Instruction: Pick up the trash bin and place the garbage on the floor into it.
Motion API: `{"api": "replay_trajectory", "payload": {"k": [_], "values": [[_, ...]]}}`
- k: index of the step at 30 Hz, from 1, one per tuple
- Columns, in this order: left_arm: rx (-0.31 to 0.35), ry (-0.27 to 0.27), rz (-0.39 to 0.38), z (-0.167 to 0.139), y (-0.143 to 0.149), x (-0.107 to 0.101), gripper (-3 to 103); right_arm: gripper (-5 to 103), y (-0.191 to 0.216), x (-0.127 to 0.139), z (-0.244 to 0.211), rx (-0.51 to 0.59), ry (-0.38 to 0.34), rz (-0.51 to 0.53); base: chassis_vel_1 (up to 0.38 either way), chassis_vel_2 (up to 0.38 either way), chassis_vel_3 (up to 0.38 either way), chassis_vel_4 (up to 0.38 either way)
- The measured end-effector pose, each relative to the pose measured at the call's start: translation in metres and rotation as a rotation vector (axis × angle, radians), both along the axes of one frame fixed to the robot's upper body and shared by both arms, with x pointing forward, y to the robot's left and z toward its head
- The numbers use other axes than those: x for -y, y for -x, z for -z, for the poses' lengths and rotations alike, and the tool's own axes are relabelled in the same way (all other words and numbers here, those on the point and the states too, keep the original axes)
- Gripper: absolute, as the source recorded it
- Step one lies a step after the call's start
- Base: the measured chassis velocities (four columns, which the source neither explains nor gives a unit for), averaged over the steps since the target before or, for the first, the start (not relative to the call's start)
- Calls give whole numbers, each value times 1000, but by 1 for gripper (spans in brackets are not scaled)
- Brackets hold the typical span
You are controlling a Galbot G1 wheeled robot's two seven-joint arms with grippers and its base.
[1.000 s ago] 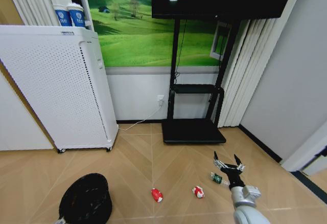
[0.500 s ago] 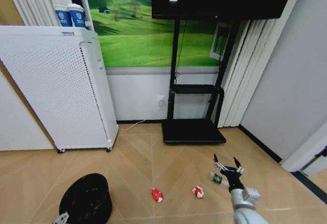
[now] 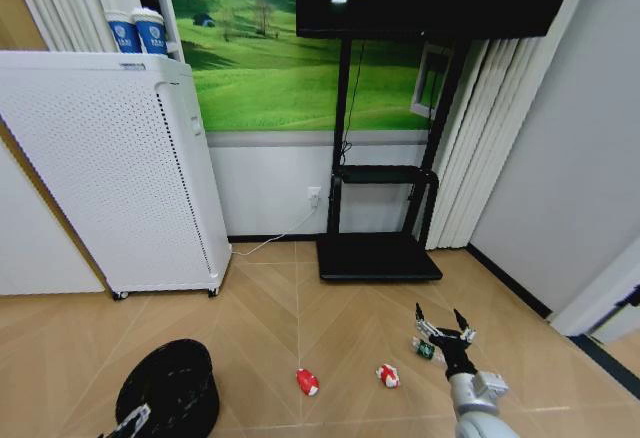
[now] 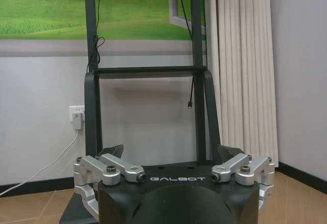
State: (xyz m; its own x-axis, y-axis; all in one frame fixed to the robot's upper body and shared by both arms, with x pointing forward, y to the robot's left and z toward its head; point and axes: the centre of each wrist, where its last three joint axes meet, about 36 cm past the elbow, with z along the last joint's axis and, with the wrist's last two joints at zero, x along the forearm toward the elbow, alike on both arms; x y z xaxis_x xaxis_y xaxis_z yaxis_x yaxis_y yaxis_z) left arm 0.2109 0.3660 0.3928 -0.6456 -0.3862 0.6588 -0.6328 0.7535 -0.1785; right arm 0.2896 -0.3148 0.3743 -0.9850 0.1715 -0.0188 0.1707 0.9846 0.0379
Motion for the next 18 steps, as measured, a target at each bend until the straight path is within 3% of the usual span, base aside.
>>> {"api": "replay_trajectory", "payload": {"k": [2, 5, 9, 11, 13, 14, 17, 18], "values": [[10, -1, 3, 1, -2, 1, 88, 100, 0, 0, 0, 3, -6, 1, 0, 0, 0, 0], [28, -5, 15, 3, -6, 5, 66, 100, 2, 2, 1, 23, -25, -1, 0, 0, 0, 0], [27, -10, 15, 5, -6, 6, 55, 100, -1, 7, -1, 37, -49, 11, 0, 0, 0, 0], [25, -12, 13, 6, -6, 5, 55, 100, -3, 9, -1, 40, -53, 15, 0, 0, 0, 0], [17, -14, 10, 9, -4, 4, 39, 100, -3, 12, -1, 41, -55, 19, 0, 0, 0, 0], [17, -14, 10, 9, -4, 4, 39, 100, -3, 12, -1, 41, -55, 19, 0, 0, 0, 0], [6, -17, 2, 13, -1, 4, 23, 100, -4, 11, -1, 41, -56, 24, 0, 0, 0, 0], [6, -17, 2, 13, -1, 4, 23, 100, -4, 11, -1, 41, -56, 24, 0, 0, 0, 0]]}}
